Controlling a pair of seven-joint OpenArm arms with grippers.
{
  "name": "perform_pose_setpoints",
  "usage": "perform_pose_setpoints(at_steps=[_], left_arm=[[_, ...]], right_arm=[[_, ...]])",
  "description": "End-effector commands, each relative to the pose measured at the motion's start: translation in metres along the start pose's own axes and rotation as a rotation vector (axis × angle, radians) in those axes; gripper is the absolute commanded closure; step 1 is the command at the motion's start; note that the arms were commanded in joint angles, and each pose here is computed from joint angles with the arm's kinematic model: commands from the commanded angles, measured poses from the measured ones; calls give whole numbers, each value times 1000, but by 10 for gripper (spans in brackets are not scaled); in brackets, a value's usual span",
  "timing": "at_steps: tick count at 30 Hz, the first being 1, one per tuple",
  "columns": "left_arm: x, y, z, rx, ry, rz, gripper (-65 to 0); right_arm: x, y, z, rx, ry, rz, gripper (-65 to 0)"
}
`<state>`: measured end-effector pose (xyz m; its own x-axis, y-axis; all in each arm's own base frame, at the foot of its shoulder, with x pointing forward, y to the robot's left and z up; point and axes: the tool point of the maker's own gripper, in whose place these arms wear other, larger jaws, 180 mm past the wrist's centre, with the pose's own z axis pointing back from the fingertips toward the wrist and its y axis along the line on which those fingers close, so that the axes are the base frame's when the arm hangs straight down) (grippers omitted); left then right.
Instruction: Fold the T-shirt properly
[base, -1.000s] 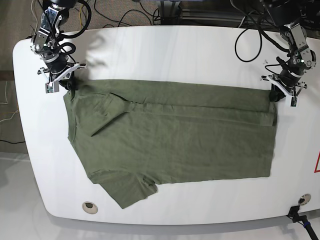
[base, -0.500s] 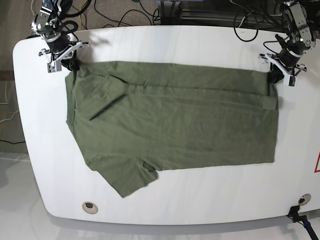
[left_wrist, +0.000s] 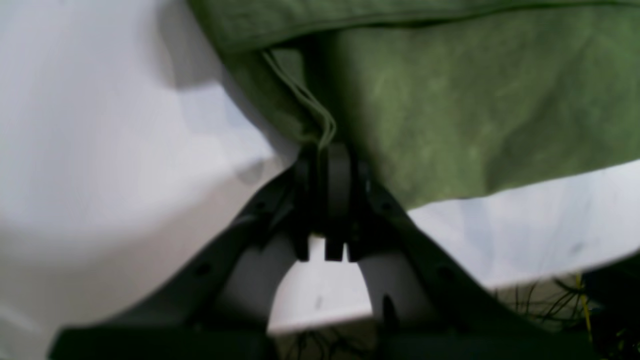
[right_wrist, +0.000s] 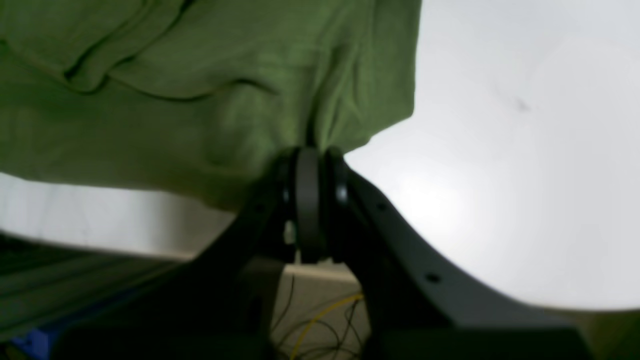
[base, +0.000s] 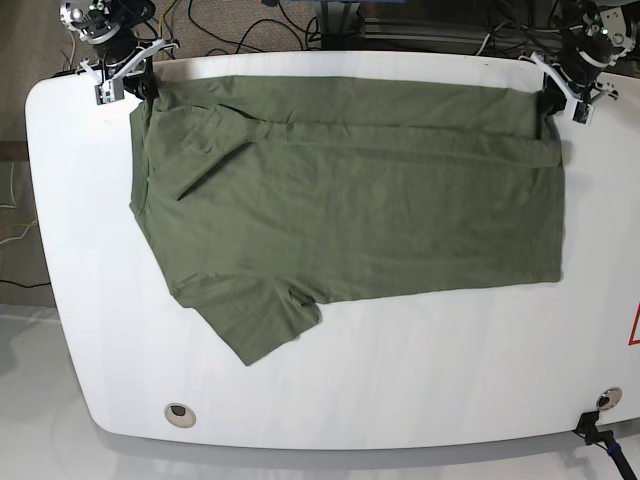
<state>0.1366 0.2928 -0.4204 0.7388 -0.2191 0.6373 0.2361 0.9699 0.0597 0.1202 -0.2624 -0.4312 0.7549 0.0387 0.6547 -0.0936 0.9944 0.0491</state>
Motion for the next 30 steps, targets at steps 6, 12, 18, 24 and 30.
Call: perform_pose_setpoints(at_steps=[6,12,18,24,30], left_arm=[[-22,7,12,15,105,-55,0],[-22,7,12,14,106,-55,0],[-28,16,14,24,174,-81,-30],[-9,23,5,40,132,-84,-213],[4,26,1,48,103,-96,-213]], right_arm=[[-27,-25,17,-72,121,30,0],[-27,-24,16,-69,121,31,0],[-26,-24,16,-69,118,27,0],[-23,-24,15,-71,107,26,-49],[-7,-24,18,-78,74,57,-141]])
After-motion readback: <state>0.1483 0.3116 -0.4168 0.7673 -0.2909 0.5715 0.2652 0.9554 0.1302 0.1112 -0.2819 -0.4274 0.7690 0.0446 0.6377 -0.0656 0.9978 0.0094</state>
